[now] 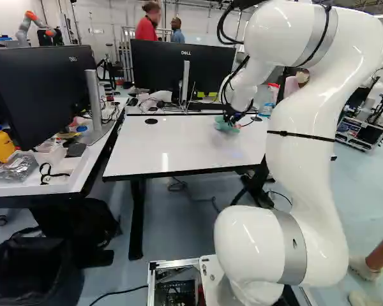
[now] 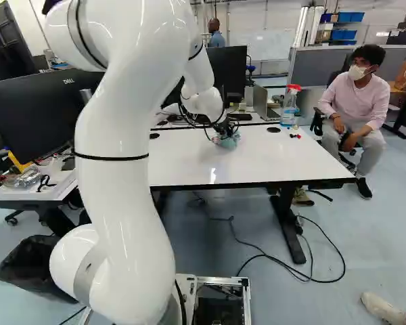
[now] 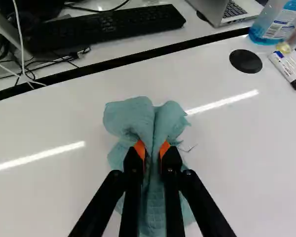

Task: Clean the table with the green towel

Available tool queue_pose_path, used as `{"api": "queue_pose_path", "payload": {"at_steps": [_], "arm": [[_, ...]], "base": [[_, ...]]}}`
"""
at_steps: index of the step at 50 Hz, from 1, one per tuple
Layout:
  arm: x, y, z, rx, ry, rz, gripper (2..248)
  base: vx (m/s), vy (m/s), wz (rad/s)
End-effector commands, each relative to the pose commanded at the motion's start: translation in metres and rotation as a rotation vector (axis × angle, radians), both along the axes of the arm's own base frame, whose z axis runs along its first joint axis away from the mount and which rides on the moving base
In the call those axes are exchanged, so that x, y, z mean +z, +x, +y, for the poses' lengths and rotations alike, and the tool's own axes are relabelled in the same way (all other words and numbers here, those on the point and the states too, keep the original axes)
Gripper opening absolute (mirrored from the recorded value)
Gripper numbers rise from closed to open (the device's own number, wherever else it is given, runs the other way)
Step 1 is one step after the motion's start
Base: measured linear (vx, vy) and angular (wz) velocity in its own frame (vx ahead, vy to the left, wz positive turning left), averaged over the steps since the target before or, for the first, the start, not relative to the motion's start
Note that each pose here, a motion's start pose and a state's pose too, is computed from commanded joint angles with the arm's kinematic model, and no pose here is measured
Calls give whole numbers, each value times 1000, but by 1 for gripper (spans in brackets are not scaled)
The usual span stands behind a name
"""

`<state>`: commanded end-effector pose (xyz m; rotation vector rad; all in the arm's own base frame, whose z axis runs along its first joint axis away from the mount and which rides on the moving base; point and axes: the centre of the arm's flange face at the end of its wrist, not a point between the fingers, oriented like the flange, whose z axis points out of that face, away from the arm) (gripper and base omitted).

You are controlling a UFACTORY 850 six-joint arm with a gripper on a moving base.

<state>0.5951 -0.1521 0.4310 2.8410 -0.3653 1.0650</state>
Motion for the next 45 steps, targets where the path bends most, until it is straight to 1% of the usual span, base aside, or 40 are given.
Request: {"api": "queue_pose_path", "payload": {"at_steps": [19,30,34,45], "arm": [[19,-44,30,32,25,101,51],[29,-71,42,43,37,156,51],[29,-76,43,43,41,171,51],[29,-76,43,43,41,172,51]], "base": [[0,0,0],[0,0,0],[0,0,0],[0,0,0]]}}
